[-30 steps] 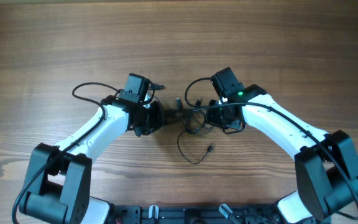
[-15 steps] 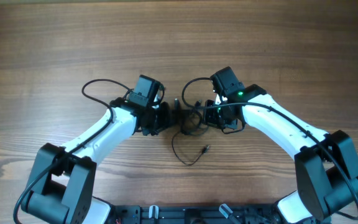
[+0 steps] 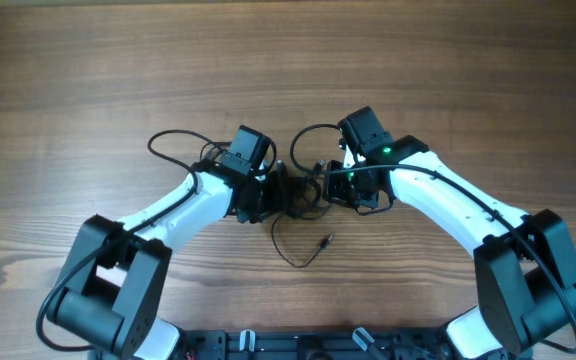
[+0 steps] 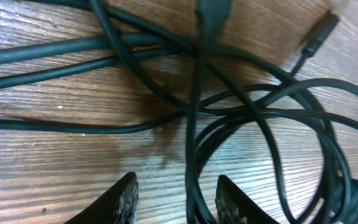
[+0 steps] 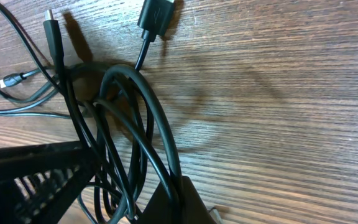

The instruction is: Untangle cables

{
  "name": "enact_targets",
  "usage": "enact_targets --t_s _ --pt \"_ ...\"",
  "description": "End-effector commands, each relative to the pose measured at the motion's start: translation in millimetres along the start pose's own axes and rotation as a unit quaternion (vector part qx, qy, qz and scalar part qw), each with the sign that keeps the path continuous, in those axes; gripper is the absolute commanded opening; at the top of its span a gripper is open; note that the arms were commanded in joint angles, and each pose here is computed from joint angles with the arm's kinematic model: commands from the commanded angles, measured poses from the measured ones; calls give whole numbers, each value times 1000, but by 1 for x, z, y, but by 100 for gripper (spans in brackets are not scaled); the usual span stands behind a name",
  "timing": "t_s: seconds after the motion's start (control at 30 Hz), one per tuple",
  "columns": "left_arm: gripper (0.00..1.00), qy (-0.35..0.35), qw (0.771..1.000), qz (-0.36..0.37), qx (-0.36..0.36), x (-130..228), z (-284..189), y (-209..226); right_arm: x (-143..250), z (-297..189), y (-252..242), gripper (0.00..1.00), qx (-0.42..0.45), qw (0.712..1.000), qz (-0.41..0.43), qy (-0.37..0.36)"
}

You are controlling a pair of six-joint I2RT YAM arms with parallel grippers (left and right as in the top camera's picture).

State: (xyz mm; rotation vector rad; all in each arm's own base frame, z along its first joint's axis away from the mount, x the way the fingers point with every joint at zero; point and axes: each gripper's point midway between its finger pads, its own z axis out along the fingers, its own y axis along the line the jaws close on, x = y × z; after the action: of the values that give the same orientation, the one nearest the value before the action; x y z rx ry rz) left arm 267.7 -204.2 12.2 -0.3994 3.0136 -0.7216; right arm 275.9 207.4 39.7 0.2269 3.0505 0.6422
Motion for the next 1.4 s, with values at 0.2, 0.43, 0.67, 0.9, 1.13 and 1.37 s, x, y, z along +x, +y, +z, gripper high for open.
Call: enact_targets --t_s 0.2,0.43,0.67,0.9,1.13,1.37 --pt "43 8 1000 8 -4 4 7 2 4 -1 5 4 -13 1000 -10 5" --pt "43 9 1000 8 6 4 7 -2 3 -1 5 4 -14 1000 -10 5" --pt "44 9 1000 6 6 4 7 -2 3 -1 5 4 -14 1000 -11 4" --pt "44 13 1000 17 9 9 9 -7 3 -1 6 4 -15 1000 -10 4" --pt "47 15 999 34 -4 16 17 -9 4 -1 8 4 -21 1000 -10 8" --pt "46 -19 994 23 -102 7 19 30 4 -1 7 4 -18 1000 -10 6"
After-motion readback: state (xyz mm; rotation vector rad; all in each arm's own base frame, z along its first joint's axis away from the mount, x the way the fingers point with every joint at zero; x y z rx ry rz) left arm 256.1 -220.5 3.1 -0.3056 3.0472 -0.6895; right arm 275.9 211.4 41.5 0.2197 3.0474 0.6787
